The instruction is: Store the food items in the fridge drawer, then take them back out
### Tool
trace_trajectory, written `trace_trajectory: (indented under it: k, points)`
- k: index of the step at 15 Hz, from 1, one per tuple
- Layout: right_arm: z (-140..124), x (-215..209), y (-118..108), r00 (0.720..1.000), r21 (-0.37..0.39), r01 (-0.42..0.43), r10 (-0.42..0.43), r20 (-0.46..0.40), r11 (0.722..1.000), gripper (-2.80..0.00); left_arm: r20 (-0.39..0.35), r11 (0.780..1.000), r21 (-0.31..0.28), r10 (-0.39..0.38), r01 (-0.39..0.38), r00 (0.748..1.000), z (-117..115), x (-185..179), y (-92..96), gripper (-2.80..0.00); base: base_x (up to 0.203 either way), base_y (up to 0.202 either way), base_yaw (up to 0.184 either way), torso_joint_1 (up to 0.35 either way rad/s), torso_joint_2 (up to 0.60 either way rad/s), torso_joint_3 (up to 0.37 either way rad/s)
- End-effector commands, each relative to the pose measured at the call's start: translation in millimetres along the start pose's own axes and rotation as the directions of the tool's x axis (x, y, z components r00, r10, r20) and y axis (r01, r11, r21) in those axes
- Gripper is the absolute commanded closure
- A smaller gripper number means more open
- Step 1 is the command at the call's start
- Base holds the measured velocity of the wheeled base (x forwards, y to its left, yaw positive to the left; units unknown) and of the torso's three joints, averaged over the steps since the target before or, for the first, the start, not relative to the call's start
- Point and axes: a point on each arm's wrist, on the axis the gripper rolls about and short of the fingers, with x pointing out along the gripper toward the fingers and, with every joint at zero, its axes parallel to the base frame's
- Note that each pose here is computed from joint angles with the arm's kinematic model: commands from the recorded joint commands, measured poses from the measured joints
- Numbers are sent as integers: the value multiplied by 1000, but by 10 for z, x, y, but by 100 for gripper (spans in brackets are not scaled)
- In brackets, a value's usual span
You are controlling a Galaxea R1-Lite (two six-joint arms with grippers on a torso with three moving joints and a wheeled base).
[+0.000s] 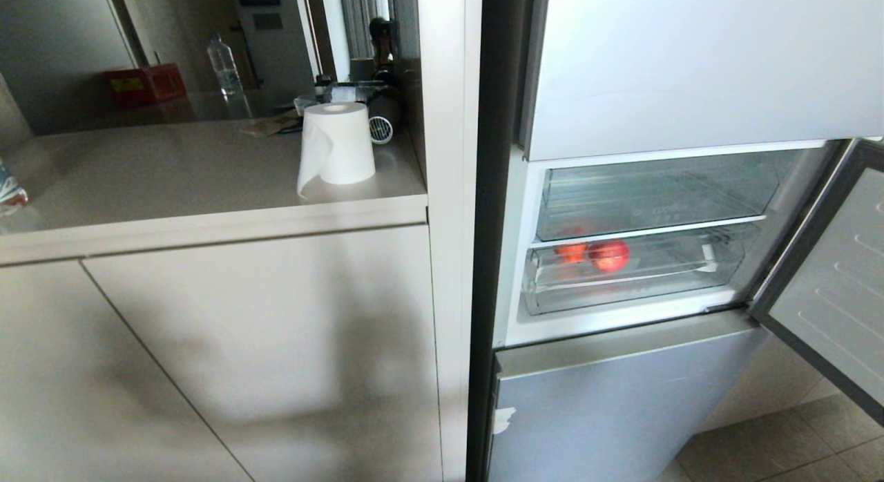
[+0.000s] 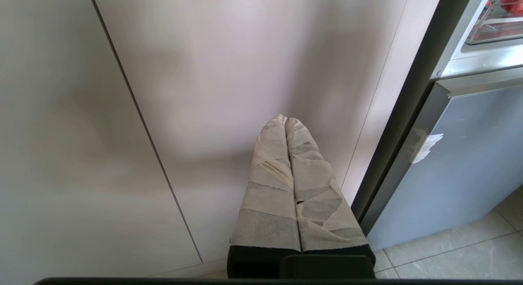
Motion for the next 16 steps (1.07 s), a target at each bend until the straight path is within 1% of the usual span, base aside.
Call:
trace_trajectory:
  k: [1,3,4,5,6,12,14,16]
  points:
    - [-250,-142,10,995,-23,-2,4,101,1000,0,0,1000,0,0,0,1000,0,0,0,0,0,0,0,0,0,0]
    - [-303,-260,15,973,-48,-3,13,229,999,0,0,1000,0,0,0,1000,0,0,0,0,0,0,0,0,0,0]
    - [-317,-281,14,966,-52,6,8,258,999,0,0,1000,0,0,0,1000,0,0,0,0,0,0,0,0,0,0]
    - [-333,-277,4,969,-49,38,-25,247,998,0,0,1000,0,0,0,1000,0,0,0,0,0,0,0,0,0,0]
    - [-364,-266,-7,975,-41,75,-65,213,996,0,0,1000,0,-1,1,1000,0,0,0,0,0,0,0,0,0,0]
    - [-379,-263,-8,978,-33,75,-67,199,997,0,0,1000,0,0,0,1000,0,0,0,0,0,0,0,0,0,0]
    - [-379,-263,-8,978,-37,77,-68,199,996,0,0,1000,0,0,0,1000,0,0,0,0,5,6,-81,-1,-1,2]
    - [-379,-263,-8,978,-30,75,-68,199,997,0,0,1000,0,-1,1,1000,0,0,0,0,-1,6,-172,2,6,5]
